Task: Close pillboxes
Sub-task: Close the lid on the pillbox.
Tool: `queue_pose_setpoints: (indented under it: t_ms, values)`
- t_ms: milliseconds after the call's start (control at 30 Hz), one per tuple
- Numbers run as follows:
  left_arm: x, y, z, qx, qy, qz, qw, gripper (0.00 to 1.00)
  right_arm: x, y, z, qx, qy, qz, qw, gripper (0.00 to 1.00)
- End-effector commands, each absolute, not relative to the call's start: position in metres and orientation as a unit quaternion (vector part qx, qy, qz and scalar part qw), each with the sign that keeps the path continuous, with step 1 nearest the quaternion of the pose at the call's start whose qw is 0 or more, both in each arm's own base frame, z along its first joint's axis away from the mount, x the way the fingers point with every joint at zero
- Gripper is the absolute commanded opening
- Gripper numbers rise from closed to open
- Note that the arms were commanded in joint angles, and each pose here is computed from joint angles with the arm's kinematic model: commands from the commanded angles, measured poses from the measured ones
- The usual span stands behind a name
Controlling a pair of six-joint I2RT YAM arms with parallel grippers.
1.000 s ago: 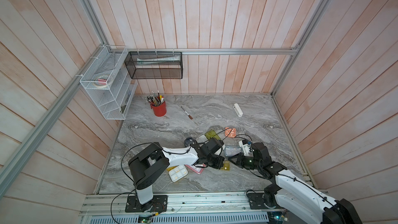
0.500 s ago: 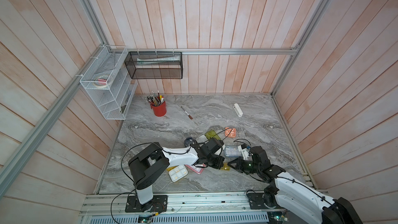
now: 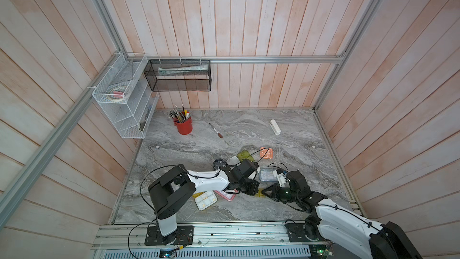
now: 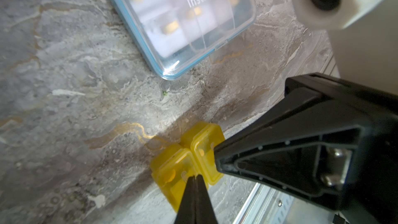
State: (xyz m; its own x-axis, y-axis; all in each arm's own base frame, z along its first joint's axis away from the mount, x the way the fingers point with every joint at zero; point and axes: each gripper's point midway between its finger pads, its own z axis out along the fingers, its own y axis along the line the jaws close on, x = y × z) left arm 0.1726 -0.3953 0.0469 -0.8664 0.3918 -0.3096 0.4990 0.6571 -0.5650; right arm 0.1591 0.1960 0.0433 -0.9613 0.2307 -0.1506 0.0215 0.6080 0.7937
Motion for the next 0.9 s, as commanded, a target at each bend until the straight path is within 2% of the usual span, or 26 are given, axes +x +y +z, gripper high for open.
queue_pose_setpoints:
  t_ms: [0, 867]
  values:
    - [0.171, -0.389, 0.034, 0.249, 0.913, -0.314, 0.073, 0.00, 0.157, 0.193, 0.035, 0.078, 0.894, 0.425, 0.117, 0.05]
    - [0.171, -0.390, 0.034, 0.248, 0.913, -0.315, 0.072, 0.00, 0.151, 0.184, 0.014, 0.081, 0.911, 0.389, 0.112, 0.05]
